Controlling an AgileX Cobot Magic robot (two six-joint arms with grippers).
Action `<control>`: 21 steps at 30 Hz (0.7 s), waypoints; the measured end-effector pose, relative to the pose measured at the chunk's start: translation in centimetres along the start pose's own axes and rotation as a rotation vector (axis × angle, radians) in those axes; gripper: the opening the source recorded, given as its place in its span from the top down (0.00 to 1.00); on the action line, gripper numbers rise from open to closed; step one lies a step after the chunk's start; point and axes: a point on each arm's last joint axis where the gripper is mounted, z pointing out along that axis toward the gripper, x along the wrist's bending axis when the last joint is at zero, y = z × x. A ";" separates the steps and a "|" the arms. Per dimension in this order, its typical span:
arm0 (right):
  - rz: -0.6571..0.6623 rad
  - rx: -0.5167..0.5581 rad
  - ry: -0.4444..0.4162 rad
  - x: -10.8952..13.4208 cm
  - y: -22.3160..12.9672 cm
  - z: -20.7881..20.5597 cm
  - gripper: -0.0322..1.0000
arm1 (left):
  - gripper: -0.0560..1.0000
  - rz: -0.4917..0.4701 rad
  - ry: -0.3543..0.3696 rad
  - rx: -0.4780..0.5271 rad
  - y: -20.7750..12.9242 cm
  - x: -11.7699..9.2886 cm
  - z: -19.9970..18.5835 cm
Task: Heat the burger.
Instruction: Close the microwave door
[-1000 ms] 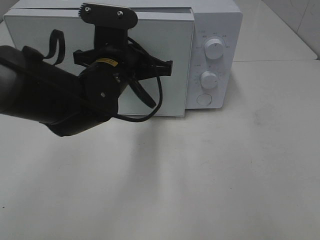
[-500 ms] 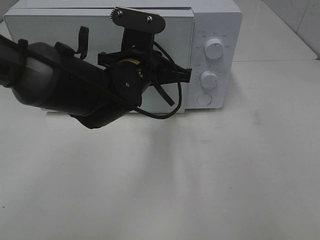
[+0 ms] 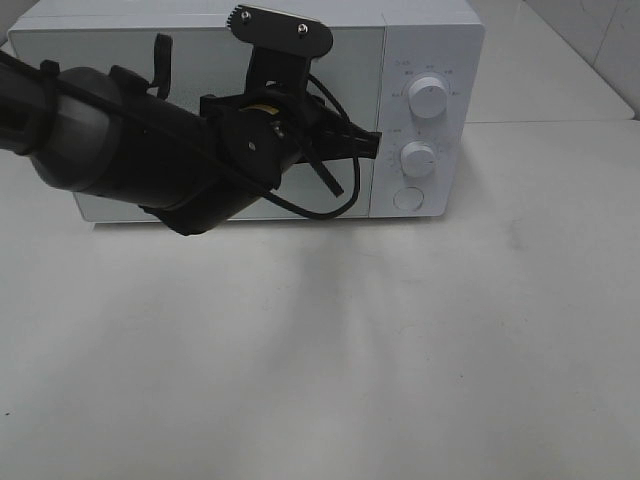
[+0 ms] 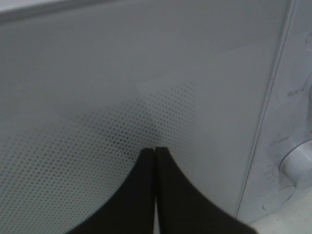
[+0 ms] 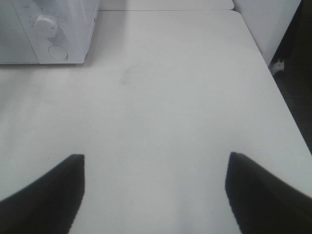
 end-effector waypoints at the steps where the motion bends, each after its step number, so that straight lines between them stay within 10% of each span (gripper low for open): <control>1: 0.000 0.000 0.000 0.0 0.0 0.0 0.23 | 0.95 0.000 0.000 0.000 0.0 0.0 0.0; 13: 0.000 0.000 0.000 0.0 0.0 0.0 0.23 | 0.95 0.009 0.007 0.004 0.3 -1.6 -2.8; 21: 0.000 0.000 0.000 0.0 0.0 0.0 0.23 | 0.95 0.056 -0.228 0.160 -0.4 -2.8 -5.7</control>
